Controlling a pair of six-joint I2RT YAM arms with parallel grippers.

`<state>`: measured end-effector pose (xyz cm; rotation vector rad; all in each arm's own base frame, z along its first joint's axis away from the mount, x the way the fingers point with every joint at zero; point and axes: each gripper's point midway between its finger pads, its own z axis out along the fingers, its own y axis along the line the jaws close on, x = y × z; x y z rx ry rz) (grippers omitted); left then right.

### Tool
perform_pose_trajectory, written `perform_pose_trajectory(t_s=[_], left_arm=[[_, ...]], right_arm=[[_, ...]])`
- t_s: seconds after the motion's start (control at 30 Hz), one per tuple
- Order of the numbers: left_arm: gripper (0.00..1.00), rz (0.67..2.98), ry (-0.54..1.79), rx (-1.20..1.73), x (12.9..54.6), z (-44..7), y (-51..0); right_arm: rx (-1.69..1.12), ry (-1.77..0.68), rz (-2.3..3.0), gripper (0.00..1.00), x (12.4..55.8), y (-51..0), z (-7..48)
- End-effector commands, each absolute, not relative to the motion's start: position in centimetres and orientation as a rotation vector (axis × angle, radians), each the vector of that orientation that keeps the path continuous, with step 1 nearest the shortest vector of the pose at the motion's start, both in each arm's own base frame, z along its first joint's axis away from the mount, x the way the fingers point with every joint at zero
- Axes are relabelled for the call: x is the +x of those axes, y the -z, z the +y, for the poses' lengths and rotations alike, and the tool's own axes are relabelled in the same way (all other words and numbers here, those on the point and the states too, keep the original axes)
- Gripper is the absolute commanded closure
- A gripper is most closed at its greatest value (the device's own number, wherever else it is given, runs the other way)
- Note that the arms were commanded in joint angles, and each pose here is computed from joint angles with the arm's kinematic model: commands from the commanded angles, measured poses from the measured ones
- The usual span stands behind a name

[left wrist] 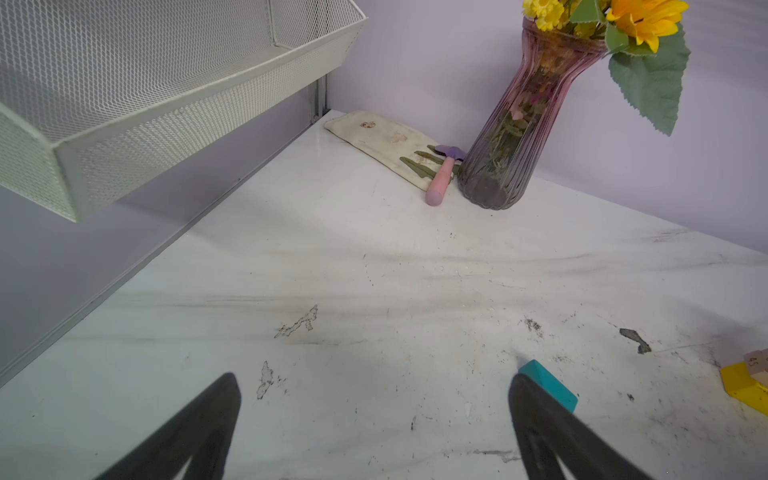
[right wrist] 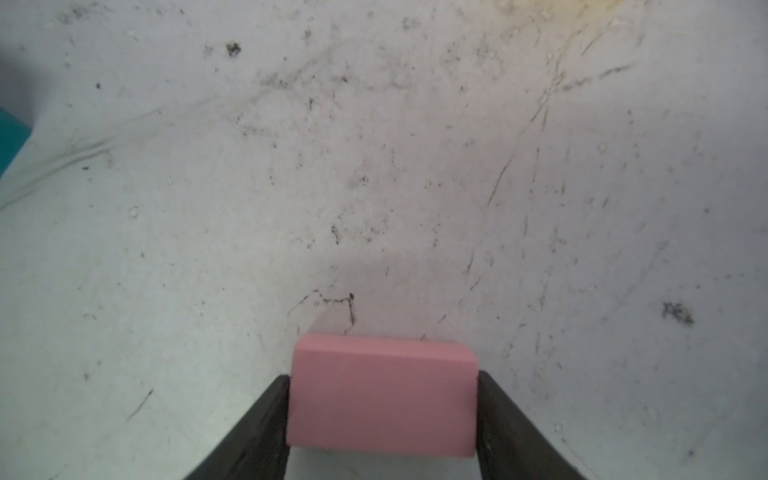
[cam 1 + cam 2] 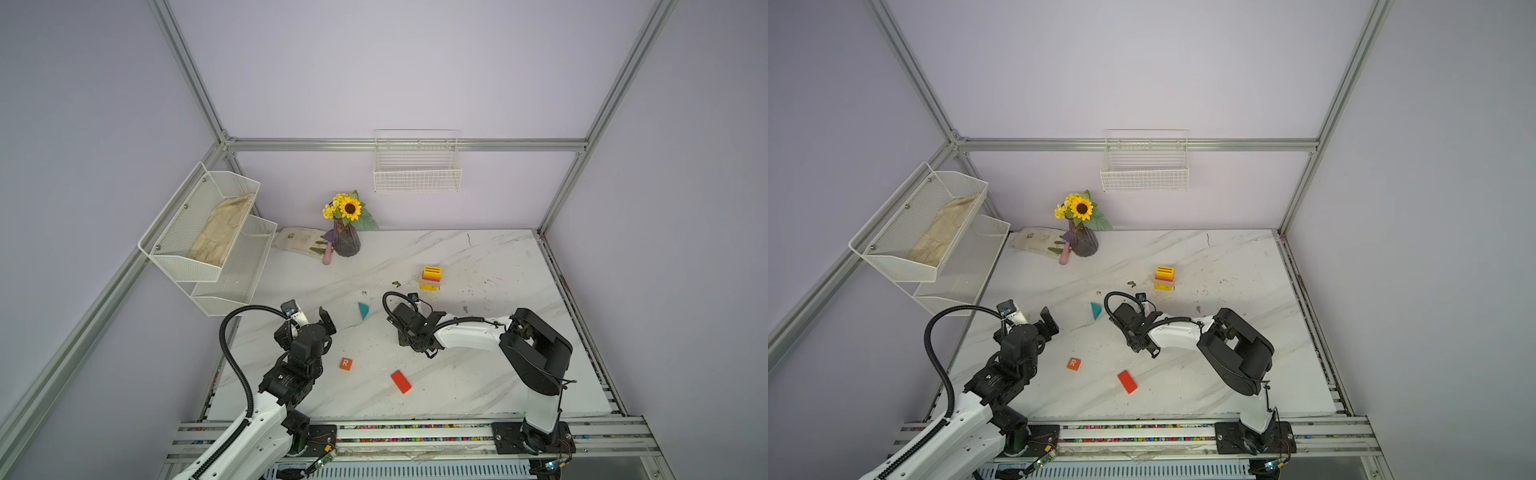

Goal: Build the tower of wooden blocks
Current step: 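Close the right gripper on the pink block and lift it toward the stack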

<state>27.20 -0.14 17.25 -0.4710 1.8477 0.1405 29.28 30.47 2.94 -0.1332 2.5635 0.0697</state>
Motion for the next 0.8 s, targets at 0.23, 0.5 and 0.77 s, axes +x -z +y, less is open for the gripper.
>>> perform_pose_trajectory(t_s=[0.23, 0.5, 0.77], left_arm=[[0.0, 1.877, 0.065, -0.226, 29.4, -5.0, -17.0], [0.0, 1.94, 0.117, -0.115, 30.5, -7.3, -16.3], [0.0, 1.927, 0.107, -0.112, 30.6, -7.2, -16.3]], right_arm=[[-0.113, -0.117, 2.51, 0.45, 30.0, -6.0, 31.2], [0.002, -0.107, 2.4, 0.53, 35.1, -15.3, 28.5], [0.12, -0.079, 2.384, 0.54, 40.0, -18.4, 25.7]])
